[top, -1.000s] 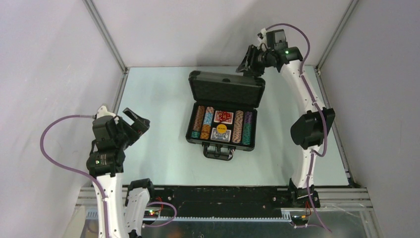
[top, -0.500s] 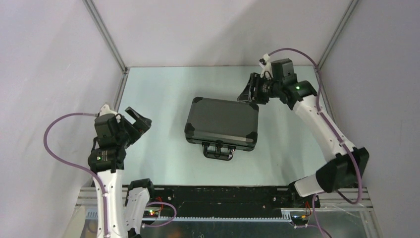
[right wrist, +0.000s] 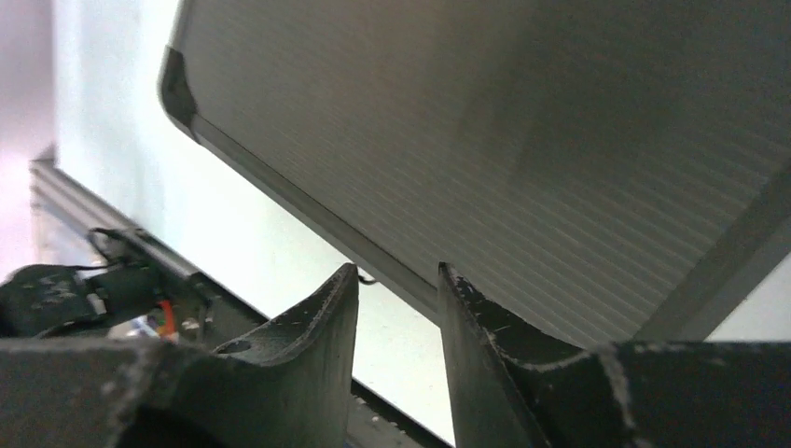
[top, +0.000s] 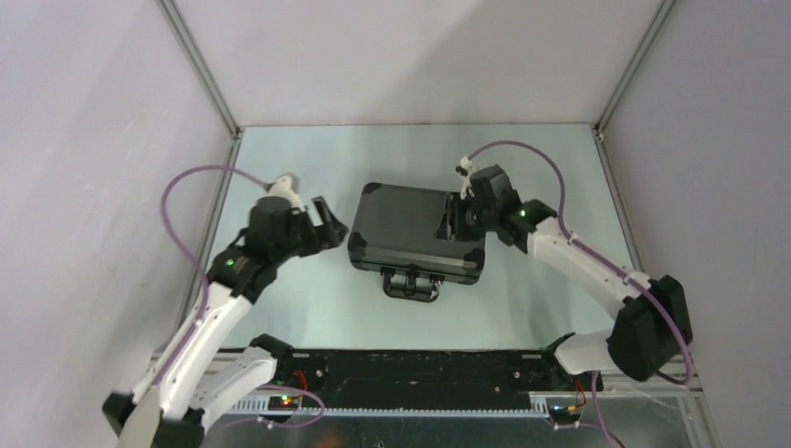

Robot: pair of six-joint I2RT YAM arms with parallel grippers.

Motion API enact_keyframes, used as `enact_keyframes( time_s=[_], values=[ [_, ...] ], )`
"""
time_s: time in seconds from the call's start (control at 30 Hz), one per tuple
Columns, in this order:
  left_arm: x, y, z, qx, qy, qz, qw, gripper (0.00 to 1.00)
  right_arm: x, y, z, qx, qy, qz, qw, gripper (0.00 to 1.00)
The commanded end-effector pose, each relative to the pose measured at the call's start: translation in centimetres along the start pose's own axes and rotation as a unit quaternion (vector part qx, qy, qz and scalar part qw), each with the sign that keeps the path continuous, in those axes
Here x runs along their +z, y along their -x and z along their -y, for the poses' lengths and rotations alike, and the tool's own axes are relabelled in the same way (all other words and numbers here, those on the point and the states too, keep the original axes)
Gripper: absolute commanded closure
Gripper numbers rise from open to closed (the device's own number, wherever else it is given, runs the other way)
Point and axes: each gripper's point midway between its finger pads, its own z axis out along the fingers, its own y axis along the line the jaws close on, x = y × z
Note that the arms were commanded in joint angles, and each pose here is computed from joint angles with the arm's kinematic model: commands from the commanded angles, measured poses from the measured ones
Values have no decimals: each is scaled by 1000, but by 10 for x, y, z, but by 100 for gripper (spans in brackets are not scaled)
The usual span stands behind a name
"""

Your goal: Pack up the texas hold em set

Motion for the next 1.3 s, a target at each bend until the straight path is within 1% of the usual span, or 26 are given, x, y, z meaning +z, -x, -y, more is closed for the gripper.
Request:
enact_keyframes(
  time_s=[0.0, 0.03, 0.07, 0.1, 0.13, 0.17, 0.2, 0.23, 0.3, 0.33, 0.43, 0.5, 0.57, 0.6, 0.7, 0.73, 0.8, 0.83, 0.87, 0.9, 0.93, 0.97, 1.0, 1.1, 1.13, 1.27],
  values=[
    [21, 15, 39, 75, -15, 46, 996, 12, -25, 12, -11, -44, -14, 124, 991, 60],
    [29, 11, 42, 85, -12, 39, 996, 12, -40, 18, -19, -51, -2, 162, 985, 60],
    [32, 13, 52, 96, -23, 45, 994, 13, -37, 4, -11, -45, -5, 159, 986, 60],
    [39, 7, 56, 104, -25, 35, 994, 16, -54, 11, -18, -44, 17, 194, 980, 61],
    [46, 7, 62, 109, -32, 35, 993, 16, -50, -2, -9, -32, 18, 189, 981, 65],
    [48, 4, 69, 114, -41, 32, 992, 18, -64, 2, -13, -28, 41, 213, 976, 72],
    [55, 3, 77, 120, -54, 35, 991, 19, -61, -9, -6, -14, 43, 205, 978, 77],
    [56, -1, 85, 132, -68, 32, 988, 20, -67, -15, -2, -5, 56, 208, 976, 84],
    [65, -12, 103, 149, -102, 27, 983, 24, -72, -26, 2, 9, 75, 196, 978, 89],
    [74, -17, 109, 154, -112, 26, 981, 25, -73, -29, 3, 9, 79, 192, 978, 89],
    [90, -36, 121, 167, -138, 6, 976, 29, -72, -50, 3, -1, 89, 170, 981, 81],
    [102, -44, 121, 171, -138, 0, 976, 29, -69, -64, -3, -13, 107, 165, 980, 77],
    [110, -49, 119, 178, -132, -5, 975, 29, -60, -79, -5, -19, 109, 160, 981, 77],
    [111, -49, 119, 179, -131, -6, 975, 29, -56, -79, -1, -16, 95, 168, 981, 78],
    [106, -42, 120, 176, -133, 6, 975, 28, -36, -101, -3, -16, 93, 158, 983, 82],
    [100, -37, 121, 173, -135, 15, 975, 28, -27, -105, 2, -14, 75, 152, 985, 82],
    [87, -25, 117, 168, -127, 34, 977, 26, -14, -111, -13, -24, 77, 151, 985, 78],
    [83, -21, 111, 167, -115, 40, 978, 25, -11, -111, -18, -20, 77, 153, 985, 70],
    [70, -12, 111, 162, -120, 56, 978, 24, -1, -116, -21, -26, 65, 151, 986, 64],
    [59, -4, 106, 156, -116, 69, 978, 23, 0, -110, -30, -20, 65, 157, 985, 53],
    [54, 2, 102, 152, -111, 78, 979, 21, 12, -116, -30, -25, 42, 151, 987, 49],
    [42, 8, 97, 147, -108, 89, 979, 21, 13, -106, -42, -19, 42, 161, 986, 43],
    [36, 13, 92, 141, -102, 98, 980, 18, 21, -103, -48, -21, 24, 162, 986, 40],
    [11, 24, 80, 130, -99, 119, 979, 14, 51, -107, -50, -11, -25, 148, 989, 39],
    [8, 27, 75, 129, -94, 125, 979, 13, 54, -101, -55, 5, -37, 153, 988, 38],
    [-6, 28, 60, 127, -85, 131, 980, 12, 79, -99, -59, 19, -73, 151, 986, 38]
  ],
)
